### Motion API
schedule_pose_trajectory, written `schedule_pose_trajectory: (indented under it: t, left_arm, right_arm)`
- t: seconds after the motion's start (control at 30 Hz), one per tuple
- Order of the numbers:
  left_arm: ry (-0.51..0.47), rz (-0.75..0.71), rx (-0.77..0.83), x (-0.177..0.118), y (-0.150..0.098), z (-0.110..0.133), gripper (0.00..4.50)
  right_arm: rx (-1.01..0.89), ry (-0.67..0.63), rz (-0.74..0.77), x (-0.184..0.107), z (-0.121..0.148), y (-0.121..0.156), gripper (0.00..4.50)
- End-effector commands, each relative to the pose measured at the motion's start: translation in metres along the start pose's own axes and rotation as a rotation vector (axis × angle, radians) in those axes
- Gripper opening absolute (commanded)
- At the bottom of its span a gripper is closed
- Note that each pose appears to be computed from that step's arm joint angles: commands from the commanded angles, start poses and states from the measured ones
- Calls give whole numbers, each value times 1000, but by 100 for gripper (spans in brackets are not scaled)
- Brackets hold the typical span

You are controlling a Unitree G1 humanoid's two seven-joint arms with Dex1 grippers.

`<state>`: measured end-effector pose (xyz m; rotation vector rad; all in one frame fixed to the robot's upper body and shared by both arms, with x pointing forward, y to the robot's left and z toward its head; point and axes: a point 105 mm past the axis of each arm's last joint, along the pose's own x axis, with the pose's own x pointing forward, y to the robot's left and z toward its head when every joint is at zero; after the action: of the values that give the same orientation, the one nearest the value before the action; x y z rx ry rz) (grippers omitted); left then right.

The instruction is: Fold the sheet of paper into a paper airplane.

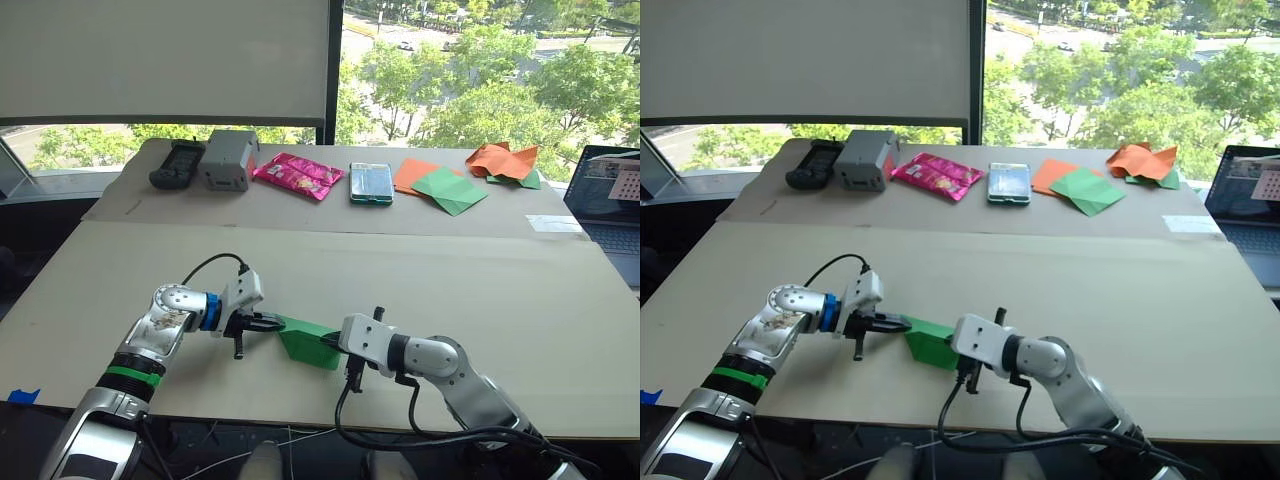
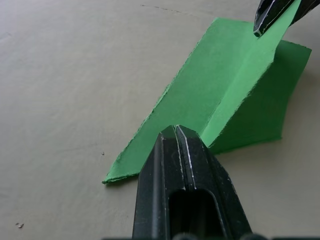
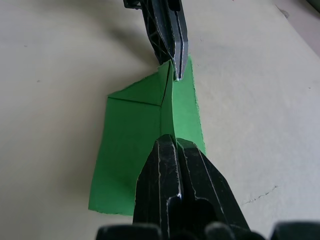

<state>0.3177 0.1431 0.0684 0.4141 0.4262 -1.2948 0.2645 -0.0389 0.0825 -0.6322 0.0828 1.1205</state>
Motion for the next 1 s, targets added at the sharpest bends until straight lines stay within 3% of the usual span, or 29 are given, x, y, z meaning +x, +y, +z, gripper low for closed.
schedule_pose_trajectory:
  t: [0.03, 0.33, 1.0]
  left_arm:
    - [45, -13, 53, 5, -5, -6, 1]
    - [43, -9, 69, 6, -6, -8, 1]
    - [28, 61, 47, -4, 2, -3, 1]
  right_arm:
    - [8, -51, -15, 2, 15, -7, 6]
    - [85, 15, 9, 17, 9, -17, 6]
    - [155, 95, 35, 28, -11, -9, 6]
